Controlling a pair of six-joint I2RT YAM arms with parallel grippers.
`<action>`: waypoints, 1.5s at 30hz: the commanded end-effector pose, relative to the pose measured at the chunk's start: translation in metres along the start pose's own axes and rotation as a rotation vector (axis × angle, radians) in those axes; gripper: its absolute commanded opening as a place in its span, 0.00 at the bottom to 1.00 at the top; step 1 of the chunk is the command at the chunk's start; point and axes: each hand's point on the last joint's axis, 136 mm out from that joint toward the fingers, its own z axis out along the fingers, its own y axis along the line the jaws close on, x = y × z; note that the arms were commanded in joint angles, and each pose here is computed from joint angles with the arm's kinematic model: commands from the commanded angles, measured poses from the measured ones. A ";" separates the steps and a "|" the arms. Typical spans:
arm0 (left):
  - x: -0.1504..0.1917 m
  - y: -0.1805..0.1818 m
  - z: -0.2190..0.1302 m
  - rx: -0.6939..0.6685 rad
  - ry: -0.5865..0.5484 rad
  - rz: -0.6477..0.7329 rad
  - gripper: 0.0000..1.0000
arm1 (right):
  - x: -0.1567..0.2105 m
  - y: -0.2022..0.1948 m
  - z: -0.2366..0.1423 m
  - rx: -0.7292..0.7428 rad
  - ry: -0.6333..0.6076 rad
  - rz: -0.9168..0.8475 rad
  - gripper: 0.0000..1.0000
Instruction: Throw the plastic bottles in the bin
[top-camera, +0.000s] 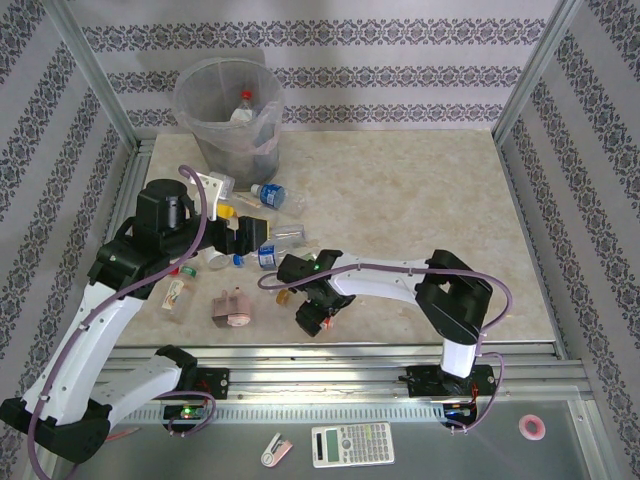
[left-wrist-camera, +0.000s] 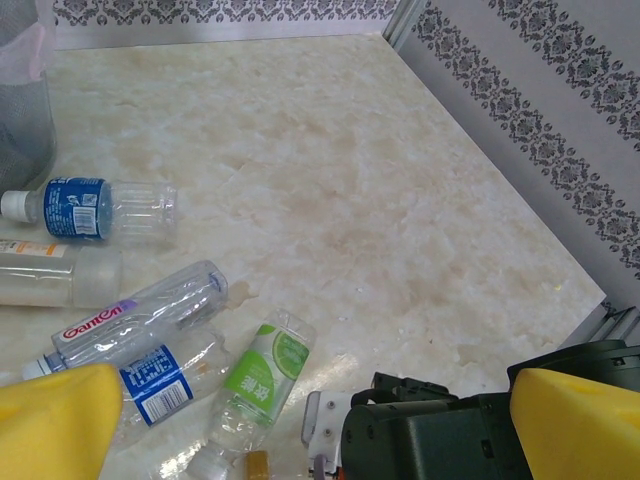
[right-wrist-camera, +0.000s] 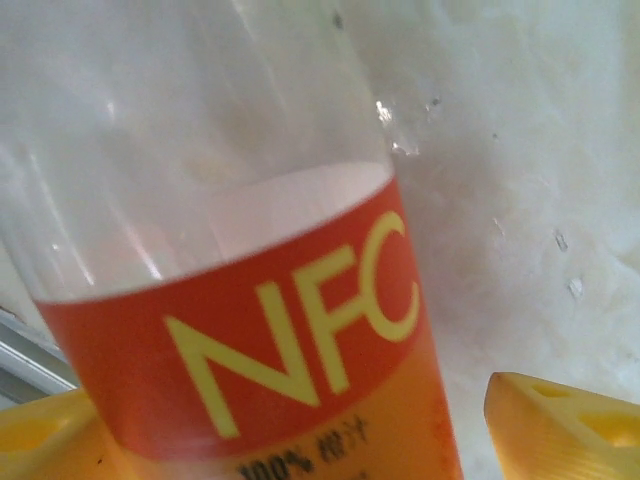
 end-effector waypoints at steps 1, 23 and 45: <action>-0.006 -0.004 -0.002 0.008 -0.018 0.001 1.00 | -0.005 0.005 0.008 -0.022 -0.016 -0.031 0.78; -0.020 -0.010 0.013 0.059 -0.037 -0.043 1.00 | 0.017 0.018 -0.062 -0.103 -0.184 -0.031 0.35; -0.043 -0.066 0.055 0.461 -0.029 -0.362 1.00 | -0.031 -0.053 -0.224 -0.186 -0.809 0.235 0.32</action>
